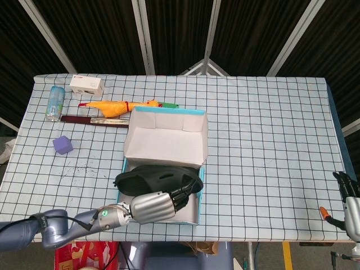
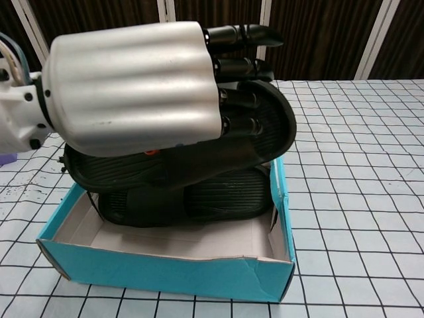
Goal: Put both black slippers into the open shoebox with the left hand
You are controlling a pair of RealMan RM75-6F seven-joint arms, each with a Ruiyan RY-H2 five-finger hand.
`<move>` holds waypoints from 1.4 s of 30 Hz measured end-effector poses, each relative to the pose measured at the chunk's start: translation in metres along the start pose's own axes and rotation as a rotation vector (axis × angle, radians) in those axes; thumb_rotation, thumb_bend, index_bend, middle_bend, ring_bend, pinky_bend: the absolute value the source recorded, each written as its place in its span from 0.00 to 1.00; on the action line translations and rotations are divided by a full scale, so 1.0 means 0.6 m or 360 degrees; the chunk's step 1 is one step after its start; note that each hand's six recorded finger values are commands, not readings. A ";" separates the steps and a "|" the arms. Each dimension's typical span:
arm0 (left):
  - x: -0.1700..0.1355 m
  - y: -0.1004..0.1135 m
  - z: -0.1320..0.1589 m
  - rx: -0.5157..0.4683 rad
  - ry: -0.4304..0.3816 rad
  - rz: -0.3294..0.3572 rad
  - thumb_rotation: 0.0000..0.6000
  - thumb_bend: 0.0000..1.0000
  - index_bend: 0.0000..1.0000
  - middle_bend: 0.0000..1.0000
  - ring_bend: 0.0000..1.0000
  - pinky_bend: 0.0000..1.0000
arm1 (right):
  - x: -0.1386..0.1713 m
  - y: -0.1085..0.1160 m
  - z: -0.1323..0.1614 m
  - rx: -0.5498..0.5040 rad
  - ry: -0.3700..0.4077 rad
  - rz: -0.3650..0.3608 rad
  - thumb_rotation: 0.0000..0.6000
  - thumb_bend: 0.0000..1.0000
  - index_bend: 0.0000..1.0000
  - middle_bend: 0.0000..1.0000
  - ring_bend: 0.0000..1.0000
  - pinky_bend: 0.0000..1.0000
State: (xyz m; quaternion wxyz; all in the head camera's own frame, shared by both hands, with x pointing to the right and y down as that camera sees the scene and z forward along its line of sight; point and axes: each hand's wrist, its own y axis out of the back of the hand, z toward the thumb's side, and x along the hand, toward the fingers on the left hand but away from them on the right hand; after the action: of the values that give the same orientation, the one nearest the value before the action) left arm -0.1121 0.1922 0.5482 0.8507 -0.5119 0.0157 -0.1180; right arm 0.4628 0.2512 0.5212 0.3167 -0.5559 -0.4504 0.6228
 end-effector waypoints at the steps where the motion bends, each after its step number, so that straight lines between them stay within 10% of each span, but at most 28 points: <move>1: 0.001 0.001 0.002 0.0001 -0.0007 0.0009 1.00 0.48 0.70 0.65 0.16 0.04 | 0.000 0.000 0.000 -0.0001 0.0000 0.0000 1.00 0.25 0.12 0.12 0.17 0.14; 42: -0.005 -0.024 0.074 -0.0241 -0.0176 -0.0013 1.00 0.48 0.69 0.65 0.16 0.04 | 0.004 0.007 -0.006 -0.0024 -0.0014 -0.0015 1.00 0.25 0.12 0.12 0.17 0.14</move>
State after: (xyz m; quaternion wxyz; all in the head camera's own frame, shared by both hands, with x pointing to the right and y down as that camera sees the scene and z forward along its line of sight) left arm -0.1112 0.2250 0.5816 0.8087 -0.5806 -0.0244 -0.0915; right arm 0.4663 0.2523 0.5168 0.3136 -0.5534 -0.4589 0.6204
